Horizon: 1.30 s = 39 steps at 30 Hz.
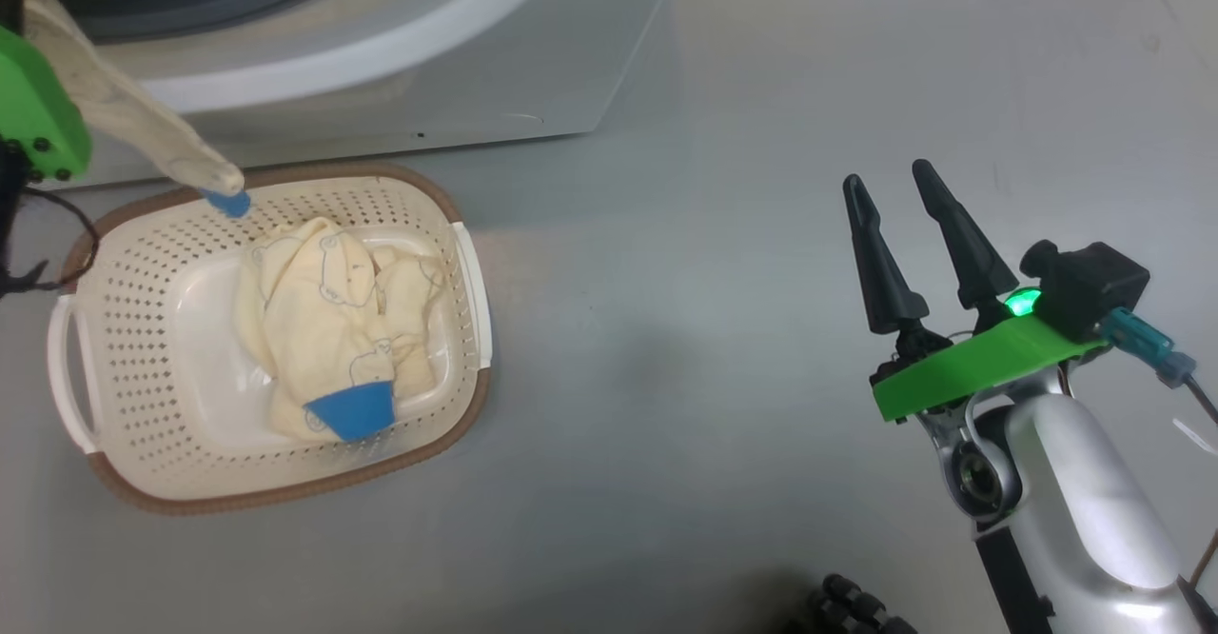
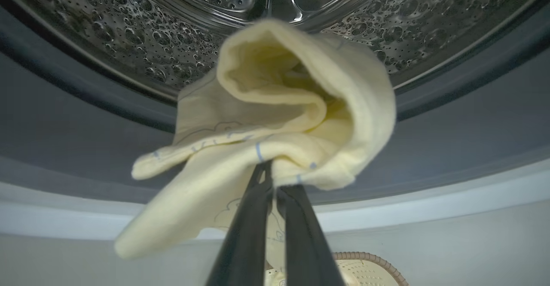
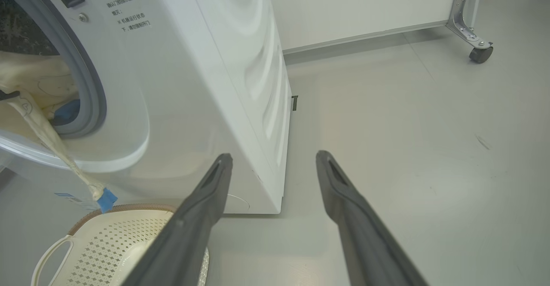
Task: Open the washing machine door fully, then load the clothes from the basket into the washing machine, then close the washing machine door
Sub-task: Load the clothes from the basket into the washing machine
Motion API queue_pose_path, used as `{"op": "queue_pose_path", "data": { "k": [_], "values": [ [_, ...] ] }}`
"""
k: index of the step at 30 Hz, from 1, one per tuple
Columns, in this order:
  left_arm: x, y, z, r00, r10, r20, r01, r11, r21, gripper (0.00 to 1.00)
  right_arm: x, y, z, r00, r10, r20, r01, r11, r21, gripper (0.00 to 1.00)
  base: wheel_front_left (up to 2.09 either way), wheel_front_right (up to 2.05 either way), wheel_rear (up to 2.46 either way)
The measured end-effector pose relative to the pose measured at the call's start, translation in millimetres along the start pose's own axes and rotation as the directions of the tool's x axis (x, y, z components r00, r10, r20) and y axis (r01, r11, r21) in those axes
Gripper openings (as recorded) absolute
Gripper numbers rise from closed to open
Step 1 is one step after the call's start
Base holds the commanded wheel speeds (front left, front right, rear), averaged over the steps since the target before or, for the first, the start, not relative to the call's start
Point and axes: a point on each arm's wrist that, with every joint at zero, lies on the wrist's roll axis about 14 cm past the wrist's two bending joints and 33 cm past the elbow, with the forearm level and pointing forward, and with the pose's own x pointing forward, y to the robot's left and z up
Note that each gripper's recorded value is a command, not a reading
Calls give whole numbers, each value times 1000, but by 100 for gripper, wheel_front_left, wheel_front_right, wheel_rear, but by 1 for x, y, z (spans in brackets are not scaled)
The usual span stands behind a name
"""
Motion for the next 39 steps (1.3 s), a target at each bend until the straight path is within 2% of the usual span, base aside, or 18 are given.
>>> {"op": "queue_pose_path", "data": {
  "k": [7,16,22,33,39],
  "values": [
    [21,12,15,1000,13,-28,-14,1000,-25,0,-6,-12,-7,999,-35,-23,36,999,14,100,0,0,0],
    [63,25,45,998,40,54,-40,999,-10,0,-13,-28,-16,995,-86,-53,87,996,22,100,0,0,0],
    [90,39,67,980,82,179,-84,996,2,0,-11,-36,-20,992,-105,-67,107,994,23,100,0,0,0],
    [118,53,118,887,116,448,-139,990,19,0,-7,-45,-36,986,-128,-109,132,991,26,100,0,0,0],
    [116,47,149,800,76,596,-154,985,80,0,-5,-46,-45,983,-128,-131,132,991,27,100,0,0,0]
  ]
}}
